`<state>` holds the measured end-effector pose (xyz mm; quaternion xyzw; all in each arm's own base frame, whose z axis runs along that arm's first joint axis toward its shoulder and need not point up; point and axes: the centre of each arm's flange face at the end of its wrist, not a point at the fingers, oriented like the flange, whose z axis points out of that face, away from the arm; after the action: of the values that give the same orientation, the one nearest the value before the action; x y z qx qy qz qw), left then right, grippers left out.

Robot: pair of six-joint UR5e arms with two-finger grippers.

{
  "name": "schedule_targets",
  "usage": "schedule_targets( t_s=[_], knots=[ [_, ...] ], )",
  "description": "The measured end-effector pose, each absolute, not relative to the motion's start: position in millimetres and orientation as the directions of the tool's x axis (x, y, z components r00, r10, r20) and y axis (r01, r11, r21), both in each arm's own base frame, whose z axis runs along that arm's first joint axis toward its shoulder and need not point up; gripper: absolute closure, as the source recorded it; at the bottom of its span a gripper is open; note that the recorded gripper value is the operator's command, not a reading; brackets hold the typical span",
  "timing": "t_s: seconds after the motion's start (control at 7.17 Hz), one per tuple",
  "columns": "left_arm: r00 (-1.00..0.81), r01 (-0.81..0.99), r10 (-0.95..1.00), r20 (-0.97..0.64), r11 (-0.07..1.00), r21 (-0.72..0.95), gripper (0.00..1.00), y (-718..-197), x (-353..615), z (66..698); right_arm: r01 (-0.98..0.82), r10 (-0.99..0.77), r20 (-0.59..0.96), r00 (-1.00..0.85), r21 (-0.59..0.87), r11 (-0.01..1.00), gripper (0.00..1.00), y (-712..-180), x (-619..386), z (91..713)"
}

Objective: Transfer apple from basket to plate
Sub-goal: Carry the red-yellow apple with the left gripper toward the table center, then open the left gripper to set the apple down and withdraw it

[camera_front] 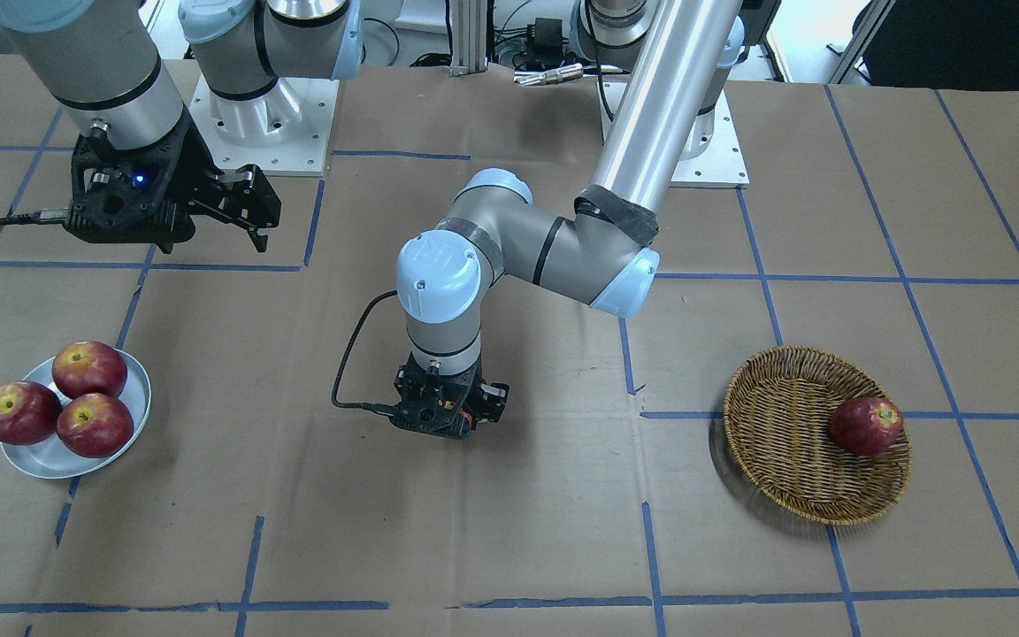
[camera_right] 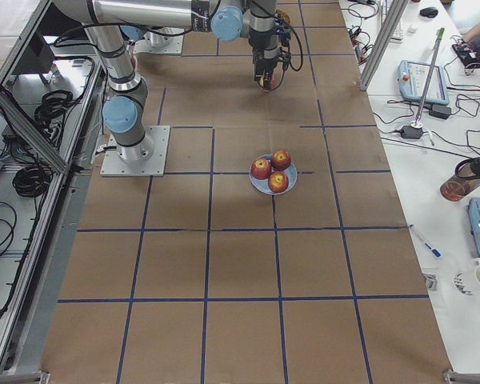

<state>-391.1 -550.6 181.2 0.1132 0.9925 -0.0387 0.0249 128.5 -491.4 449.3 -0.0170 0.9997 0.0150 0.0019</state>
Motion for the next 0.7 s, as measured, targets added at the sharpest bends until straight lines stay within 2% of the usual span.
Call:
schedule_targets(
  t_s=[0.42,0.7],
  knots=[
    [-0.974,0.225,0.221,-0.053,0.970,-0.089,0.01,-549.8,-389.9,196.8,-0.034,-0.034,-0.004,-0.999,0.030,0.999,0.00,-491.4,128.5,449.3],
    [-0.975,0.220,0.215,-0.050,0.967,-0.129,0.01,-548.8,-382.6,242.1,-0.035,-0.035,-0.004,-0.999,0.030,0.999,0.00,-491.4,128.5,449.3]
  ],
)
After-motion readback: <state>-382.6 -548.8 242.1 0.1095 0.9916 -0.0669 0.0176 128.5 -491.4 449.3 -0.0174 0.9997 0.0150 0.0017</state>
